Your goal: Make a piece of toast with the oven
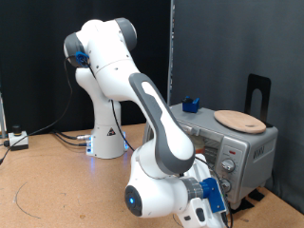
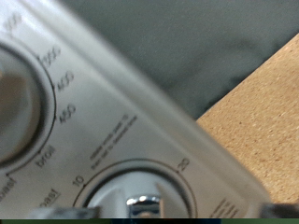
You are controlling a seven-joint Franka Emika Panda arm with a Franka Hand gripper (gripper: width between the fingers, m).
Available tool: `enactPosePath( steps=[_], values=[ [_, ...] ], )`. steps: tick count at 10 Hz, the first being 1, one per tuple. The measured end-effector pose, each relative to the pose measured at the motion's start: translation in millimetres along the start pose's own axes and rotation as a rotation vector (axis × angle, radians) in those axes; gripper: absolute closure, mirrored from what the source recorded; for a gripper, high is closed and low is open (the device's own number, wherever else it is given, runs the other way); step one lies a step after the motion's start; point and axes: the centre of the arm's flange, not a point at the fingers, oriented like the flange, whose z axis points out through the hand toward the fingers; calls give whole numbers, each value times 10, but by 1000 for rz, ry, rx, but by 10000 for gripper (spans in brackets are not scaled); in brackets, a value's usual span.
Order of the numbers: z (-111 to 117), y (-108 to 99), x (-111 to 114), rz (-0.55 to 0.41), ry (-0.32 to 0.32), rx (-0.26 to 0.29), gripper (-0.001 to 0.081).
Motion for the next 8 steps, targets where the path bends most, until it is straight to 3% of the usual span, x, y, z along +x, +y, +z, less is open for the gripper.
enactPosePath(
  steps=[1, 2, 3, 4, 5, 6, 8],
  values=[
    [-44, -20, 25, 5, 6, 0, 498],
    [-94, -42, 34, 16, 5, 8, 302],
    [-179, -71, 4, 61, -24, 16, 162],
    [-308, -110, -66, 157, -100, 5, 162],
    [-458, -171, -119, 245, -184, -13, 53],
    [-605, -244, -143, 303, -240, -19, 53],
    [-887, -375, -170, 309, -288, -8, -1]
  ],
)
